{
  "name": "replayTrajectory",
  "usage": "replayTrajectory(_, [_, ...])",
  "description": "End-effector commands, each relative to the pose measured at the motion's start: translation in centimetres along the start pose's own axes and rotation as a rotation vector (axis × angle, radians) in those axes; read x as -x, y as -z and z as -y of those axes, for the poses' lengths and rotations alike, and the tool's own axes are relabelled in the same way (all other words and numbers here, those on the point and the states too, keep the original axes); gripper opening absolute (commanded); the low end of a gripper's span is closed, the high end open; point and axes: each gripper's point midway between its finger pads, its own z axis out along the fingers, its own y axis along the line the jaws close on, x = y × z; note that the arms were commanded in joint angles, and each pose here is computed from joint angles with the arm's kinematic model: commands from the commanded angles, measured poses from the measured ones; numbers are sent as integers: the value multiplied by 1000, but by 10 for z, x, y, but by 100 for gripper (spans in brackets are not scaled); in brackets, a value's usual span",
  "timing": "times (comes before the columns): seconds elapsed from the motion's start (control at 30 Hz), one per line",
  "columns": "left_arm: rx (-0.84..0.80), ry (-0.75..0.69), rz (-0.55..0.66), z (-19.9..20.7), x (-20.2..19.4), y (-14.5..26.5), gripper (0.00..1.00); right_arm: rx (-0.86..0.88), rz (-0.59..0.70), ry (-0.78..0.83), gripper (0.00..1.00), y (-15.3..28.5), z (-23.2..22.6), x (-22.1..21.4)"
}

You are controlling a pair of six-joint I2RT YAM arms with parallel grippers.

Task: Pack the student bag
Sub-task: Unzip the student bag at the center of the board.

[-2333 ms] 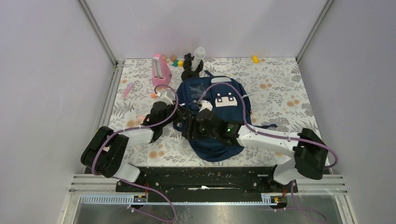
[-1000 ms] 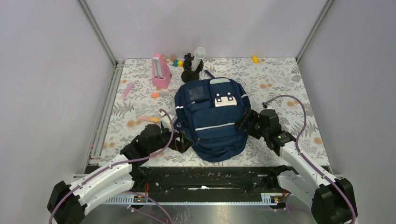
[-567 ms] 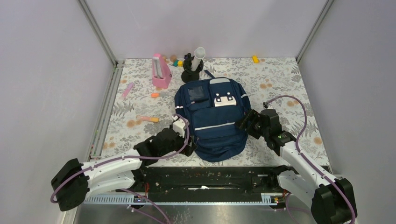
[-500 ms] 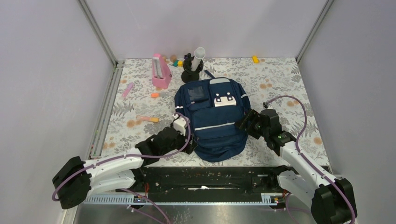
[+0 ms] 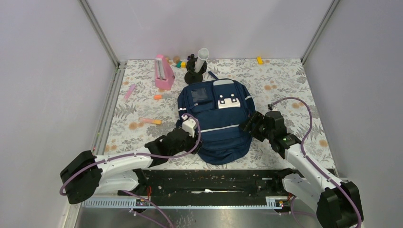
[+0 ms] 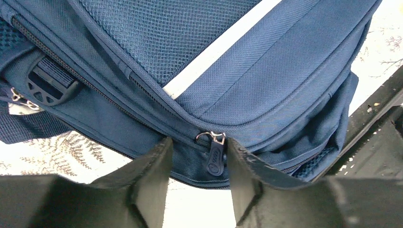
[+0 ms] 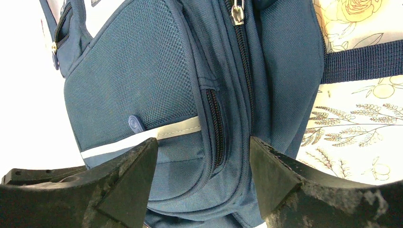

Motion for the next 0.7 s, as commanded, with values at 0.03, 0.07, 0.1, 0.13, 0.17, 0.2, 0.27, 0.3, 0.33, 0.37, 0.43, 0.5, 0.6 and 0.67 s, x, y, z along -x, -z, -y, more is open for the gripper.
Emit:
replayTrajectory(0.03, [7, 19, 76, 5, 26, 0, 33, 109, 21, -7, 76, 4, -27, 10])
replayTrajectory(0.07, [-4, 20, 77, 7, 26, 0, 28, 108, 20, -8, 76, 3, -27, 9])
replayTrajectory(0.1, [-15, 22, 78, 9, 26, 0, 23, 106, 18, -8, 76, 3, -26, 9])
replayTrajectory(0.13, [-26, 21, 77, 11, 25, 0, 18, 105, 19, -8, 76, 3, -26, 9])
replayTrajectory(0.17, [-32, 23, 76, 12, 25, 0, 12, 106, 19, -9, 76, 3, -26, 9])
replayTrajectory(0.2, [-31, 26, 76, 12, 26, 1, 8, 105, 20, -9, 76, 3, -26, 9])
replayTrajectory(0.27, [-25, 28, 79, 11, 27, 2, 2, 105, 25, -9, 75, 4, -26, 10])
replayTrajectory(0.3, [-14, 31, 86, 9, 29, 4, 0, 106, 27, -9, 74, 4, -26, 10])
replayTrajectory(0.33, [-4, 34, 92, 7, 30, 5, 0, 103, 29, -10, 72, 3, -25, 10])
replayTrajectory(0.37, [4, 36, 95, 6, 31, 6, 0, 101, 31, -9, 71, 3, -25, 11])
replayTrajectory(0.43, [14, 36, 99, 4, 32, 8, 0, 100, 32, -11, 68, 3, -25, 11])
replayTrajectory(0.5, [30, 33, 93, 1, 32, 10, 0, 104, 33, -15, 65, 3, -26, 11])
replayTrajectory(0.6, [74, 22, 77, -7, 31, 13, 0, 112, 42, -18, 64, 4, -27, 12])
replayTrajectory(0.67, [103, 8, 66, -12, 30, 14, 0, 115, 45, -17, 63, 5, -28, 13])
